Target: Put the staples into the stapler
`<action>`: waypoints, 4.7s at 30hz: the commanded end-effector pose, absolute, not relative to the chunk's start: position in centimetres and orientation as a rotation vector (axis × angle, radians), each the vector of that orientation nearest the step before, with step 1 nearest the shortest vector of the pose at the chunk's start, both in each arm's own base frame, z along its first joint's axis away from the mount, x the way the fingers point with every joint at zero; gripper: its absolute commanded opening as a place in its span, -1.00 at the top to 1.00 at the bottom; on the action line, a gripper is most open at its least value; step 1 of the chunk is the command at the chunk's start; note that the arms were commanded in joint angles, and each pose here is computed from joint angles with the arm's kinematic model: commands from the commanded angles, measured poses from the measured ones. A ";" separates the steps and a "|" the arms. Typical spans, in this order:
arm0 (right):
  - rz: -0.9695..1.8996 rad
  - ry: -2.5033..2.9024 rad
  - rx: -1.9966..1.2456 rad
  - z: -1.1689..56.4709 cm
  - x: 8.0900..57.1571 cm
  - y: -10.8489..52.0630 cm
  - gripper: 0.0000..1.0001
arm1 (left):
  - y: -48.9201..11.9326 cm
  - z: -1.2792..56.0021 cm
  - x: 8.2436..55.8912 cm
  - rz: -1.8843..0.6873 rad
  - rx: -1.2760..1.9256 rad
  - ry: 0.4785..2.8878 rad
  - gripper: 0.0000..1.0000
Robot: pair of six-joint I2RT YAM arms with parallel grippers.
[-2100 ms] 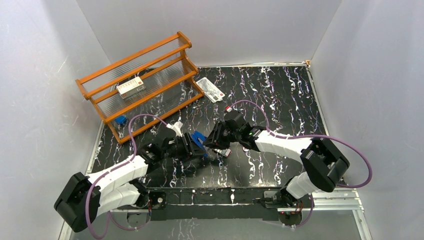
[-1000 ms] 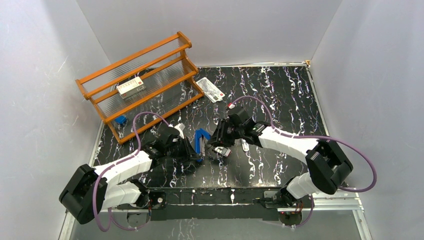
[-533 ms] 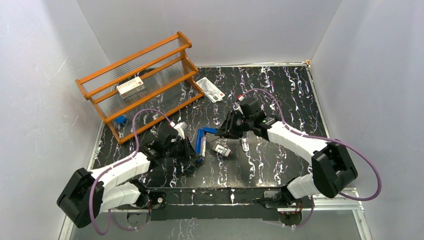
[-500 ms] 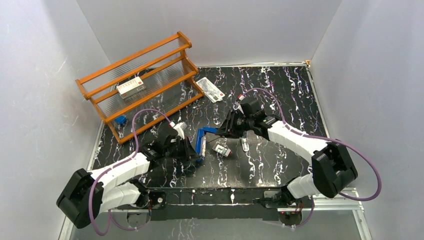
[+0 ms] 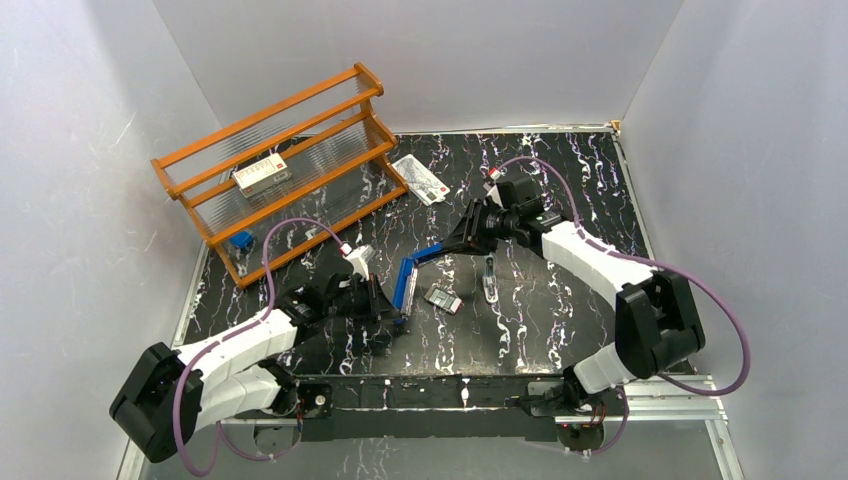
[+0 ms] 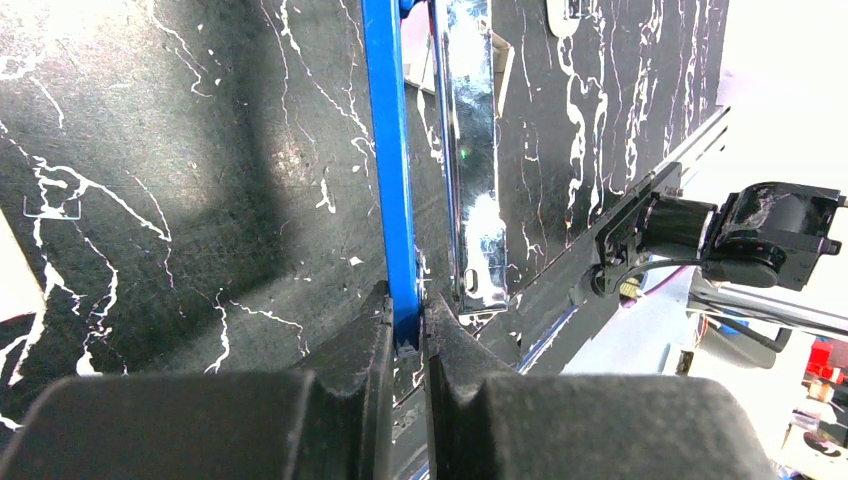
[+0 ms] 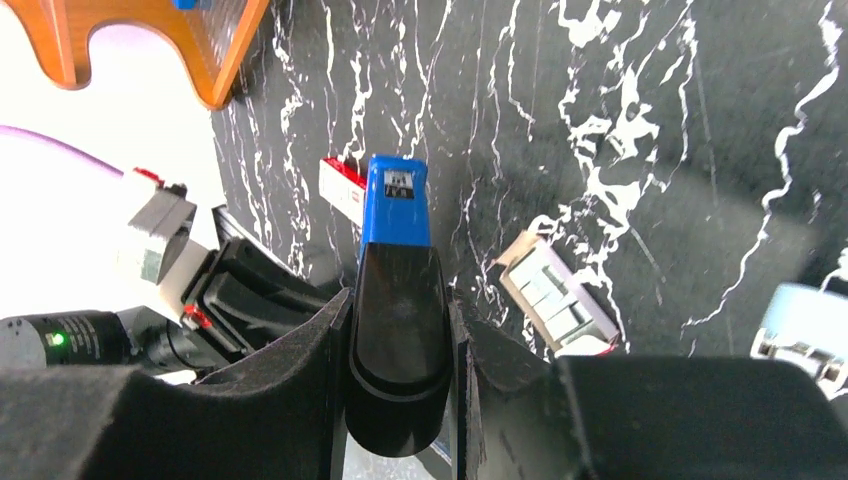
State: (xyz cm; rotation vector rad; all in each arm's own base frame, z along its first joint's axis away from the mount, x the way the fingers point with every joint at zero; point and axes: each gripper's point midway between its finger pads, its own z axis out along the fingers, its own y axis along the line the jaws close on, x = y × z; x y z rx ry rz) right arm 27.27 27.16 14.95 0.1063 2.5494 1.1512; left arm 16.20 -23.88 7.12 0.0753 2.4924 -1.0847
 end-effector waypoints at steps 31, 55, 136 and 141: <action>0.986 2.304 0.327 15.6 39.8 25.9 0.69 | -24.5 7.2 15.0 -1.138 0.180 2.510 1.00; 0.451 2.365 0.162 16.0 38.8 28.8 0.70 | -24.8 3.7 13.2 -1.209 0.075 2.661 0.94; 0.254 2.458 -0.300 16.3 33.6 36.5 0.67 | -27.8 2.1 21.2 -0.967 -0.229 2.680 0.56; 0.215 2.423 -0.290 16.5 35.5 36.5 0.67 | -27.0 1.3 19.8 -0.972 -0.222 2.708 0.57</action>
